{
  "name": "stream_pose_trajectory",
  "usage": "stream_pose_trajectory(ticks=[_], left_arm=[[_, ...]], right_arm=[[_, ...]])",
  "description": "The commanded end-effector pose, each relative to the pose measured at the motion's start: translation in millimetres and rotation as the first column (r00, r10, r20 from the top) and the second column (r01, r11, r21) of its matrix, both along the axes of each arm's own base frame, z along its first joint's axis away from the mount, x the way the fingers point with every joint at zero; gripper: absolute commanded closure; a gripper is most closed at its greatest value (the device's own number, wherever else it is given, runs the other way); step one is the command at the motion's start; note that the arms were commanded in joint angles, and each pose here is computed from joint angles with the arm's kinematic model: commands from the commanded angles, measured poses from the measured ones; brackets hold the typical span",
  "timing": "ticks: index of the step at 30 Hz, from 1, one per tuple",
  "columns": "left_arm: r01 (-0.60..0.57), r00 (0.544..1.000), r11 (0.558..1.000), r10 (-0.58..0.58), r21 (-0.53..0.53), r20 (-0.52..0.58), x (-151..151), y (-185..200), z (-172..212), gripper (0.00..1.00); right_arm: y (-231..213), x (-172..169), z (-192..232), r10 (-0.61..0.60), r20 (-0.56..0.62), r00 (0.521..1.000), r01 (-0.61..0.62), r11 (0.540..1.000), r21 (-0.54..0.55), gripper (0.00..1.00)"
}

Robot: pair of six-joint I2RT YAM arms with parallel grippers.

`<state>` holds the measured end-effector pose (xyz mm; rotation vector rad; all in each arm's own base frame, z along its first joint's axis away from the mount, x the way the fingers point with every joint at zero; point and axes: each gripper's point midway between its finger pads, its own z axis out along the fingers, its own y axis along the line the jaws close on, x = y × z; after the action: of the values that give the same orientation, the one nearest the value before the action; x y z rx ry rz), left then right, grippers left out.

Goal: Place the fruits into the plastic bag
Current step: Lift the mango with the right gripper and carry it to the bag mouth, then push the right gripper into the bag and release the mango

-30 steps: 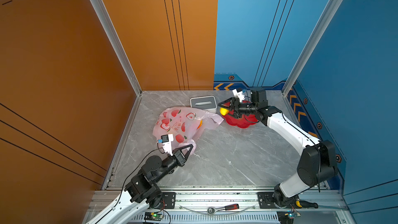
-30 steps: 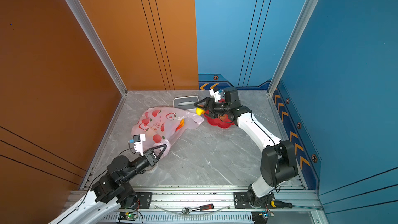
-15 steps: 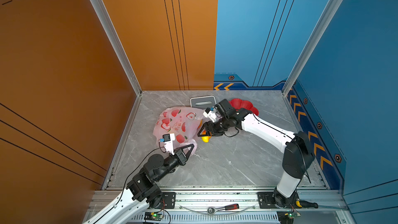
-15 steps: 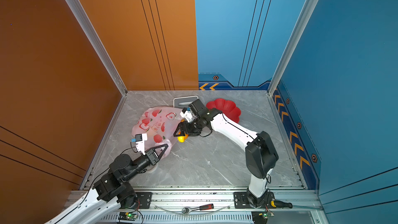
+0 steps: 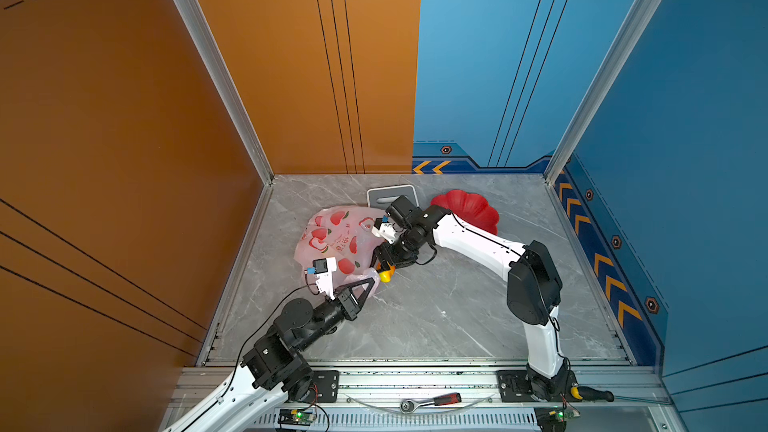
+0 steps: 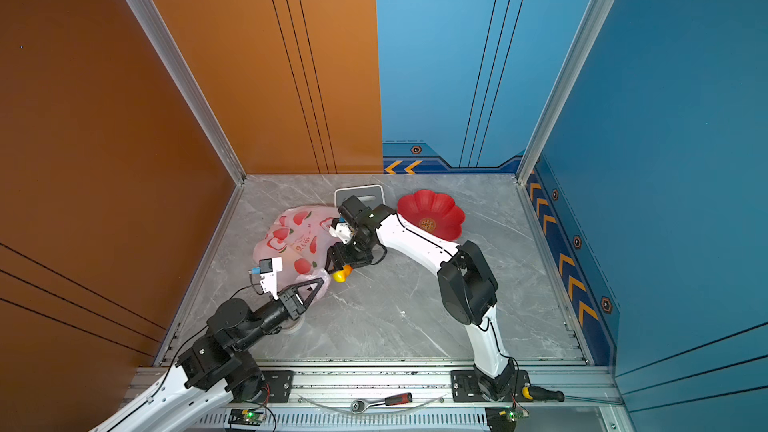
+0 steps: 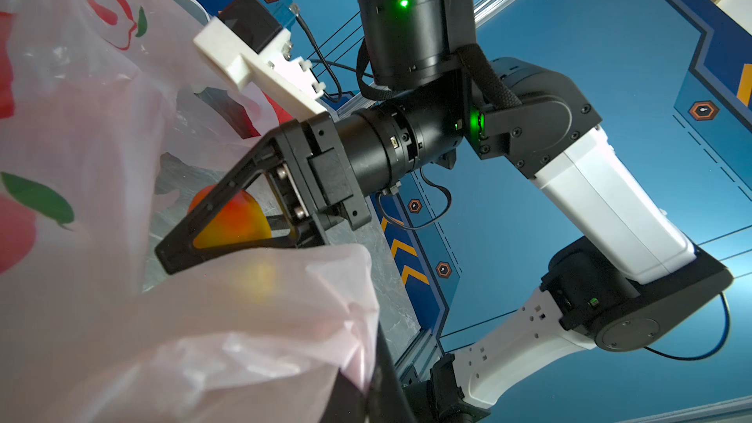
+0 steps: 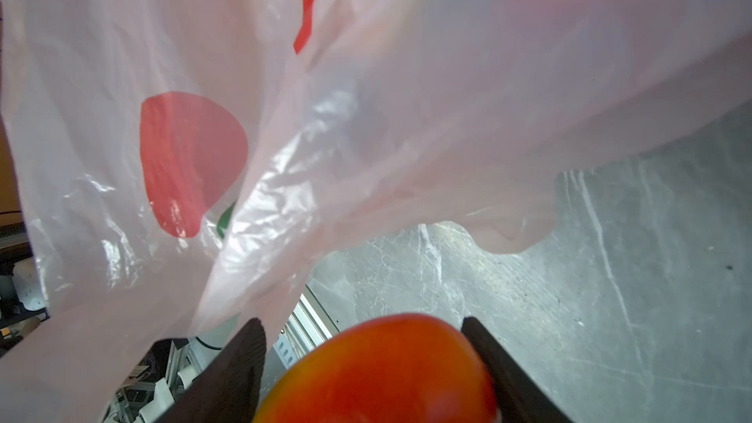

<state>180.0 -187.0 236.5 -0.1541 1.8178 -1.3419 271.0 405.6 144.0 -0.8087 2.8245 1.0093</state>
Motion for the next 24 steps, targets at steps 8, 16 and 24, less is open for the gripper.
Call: stream_pose_trajectory(ticks=[8, 16, 24], left_arm=[[0.067, 0.995, 0.998, -0.067, -0.001, 0.068, -10, -7, 23, 1.0], [0.083, 0.994, 0.997, -0.082, 0.001, 0.074, -13, -9, 24, 1.0], [0.094, 0.993, 0.996, -0.094, 0.004, 0.071, -15, -11, 23, 1.0]], right_arm=[[7, 11, -11, 0.026, -0.009, 1.0, -0.027, 0.997, -0.072, 0.29], [25, 34, -22, -0.026, -0.024, 0.999, 0.024, 0.997, -0.075, 0.3], [36, 71, -26, -0.137, 0.001, 0.991, 0.137, 0.988, -0.071, 0.3]])
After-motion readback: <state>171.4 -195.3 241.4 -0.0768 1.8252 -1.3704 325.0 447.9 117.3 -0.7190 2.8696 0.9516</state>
